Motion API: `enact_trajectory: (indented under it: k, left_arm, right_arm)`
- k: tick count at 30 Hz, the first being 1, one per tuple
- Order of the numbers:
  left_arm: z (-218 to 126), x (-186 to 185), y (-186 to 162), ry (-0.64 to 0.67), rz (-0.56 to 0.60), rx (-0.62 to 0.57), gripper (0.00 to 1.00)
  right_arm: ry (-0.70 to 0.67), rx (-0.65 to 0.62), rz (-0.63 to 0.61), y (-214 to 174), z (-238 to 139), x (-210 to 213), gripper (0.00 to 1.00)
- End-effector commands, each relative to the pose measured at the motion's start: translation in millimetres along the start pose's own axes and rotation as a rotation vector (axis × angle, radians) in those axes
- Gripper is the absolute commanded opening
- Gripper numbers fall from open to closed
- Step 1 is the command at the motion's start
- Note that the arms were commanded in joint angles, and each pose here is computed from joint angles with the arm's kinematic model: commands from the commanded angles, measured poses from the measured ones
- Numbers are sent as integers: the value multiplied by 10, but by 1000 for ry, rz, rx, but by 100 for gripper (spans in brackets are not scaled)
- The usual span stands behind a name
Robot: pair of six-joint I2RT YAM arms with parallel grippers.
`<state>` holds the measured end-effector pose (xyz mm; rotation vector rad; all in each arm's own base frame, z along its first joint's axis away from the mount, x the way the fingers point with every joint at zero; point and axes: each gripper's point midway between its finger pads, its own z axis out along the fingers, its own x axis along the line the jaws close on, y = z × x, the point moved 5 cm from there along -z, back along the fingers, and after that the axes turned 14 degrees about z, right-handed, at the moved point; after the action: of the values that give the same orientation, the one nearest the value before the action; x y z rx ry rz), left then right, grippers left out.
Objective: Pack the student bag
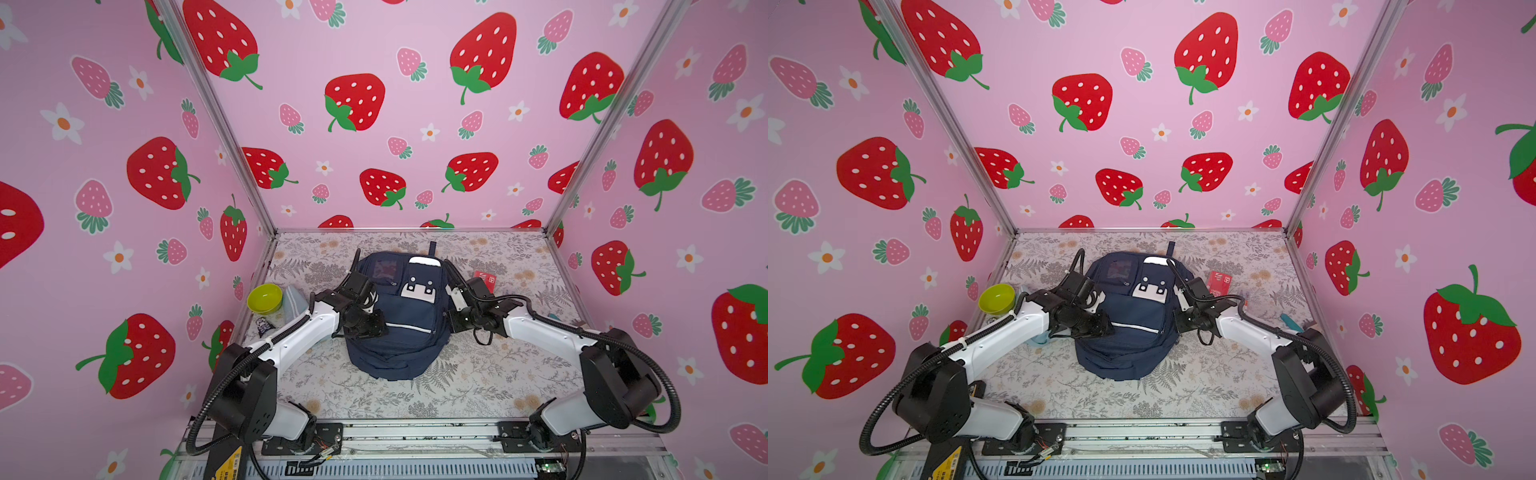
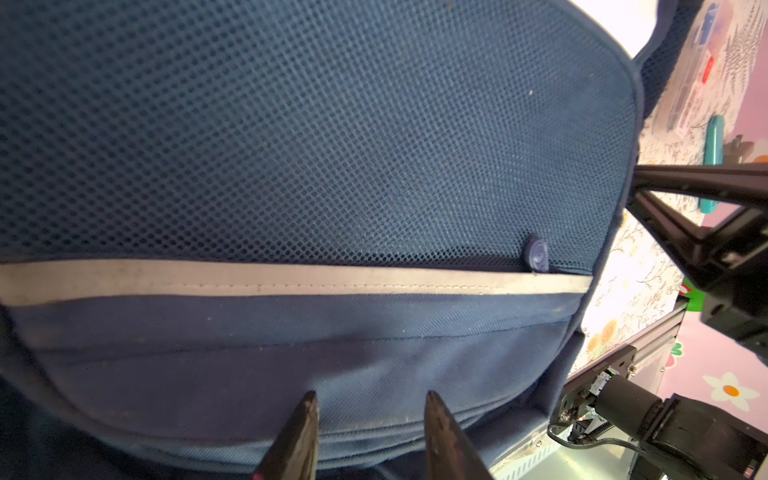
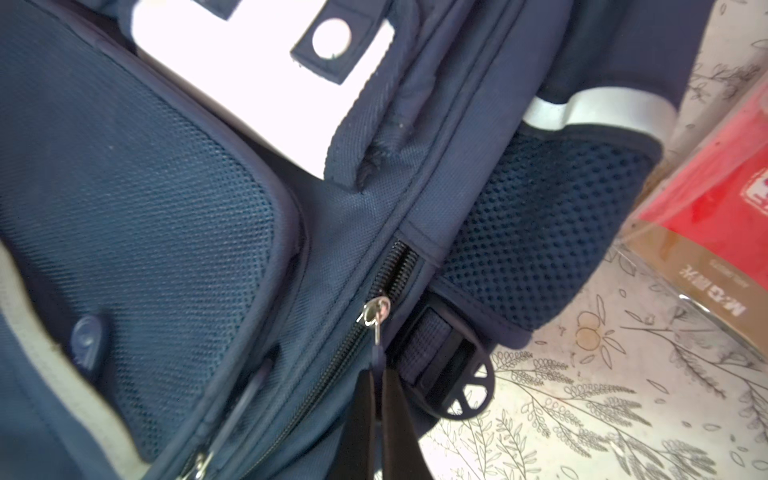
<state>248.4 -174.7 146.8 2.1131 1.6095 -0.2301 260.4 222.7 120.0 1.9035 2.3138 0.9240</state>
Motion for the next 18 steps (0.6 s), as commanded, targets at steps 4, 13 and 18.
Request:
enact_trajectory:
  k: [4, 13, 18]
  left_arm:
    - [44, 43, -124, -8, -32, 29, 59]
    - [196, -3, -66, -106, -140, -9, 66]
    - [184, -54, -61, -145, -175, 0, 66]
  right_arm:
    - [36, 3, -4, -84, -92, 48, 0]
    - [19, 2, -17, -197, -148, 148, 0]
    - [1, -8, 0, -198, -212, 176, 0]
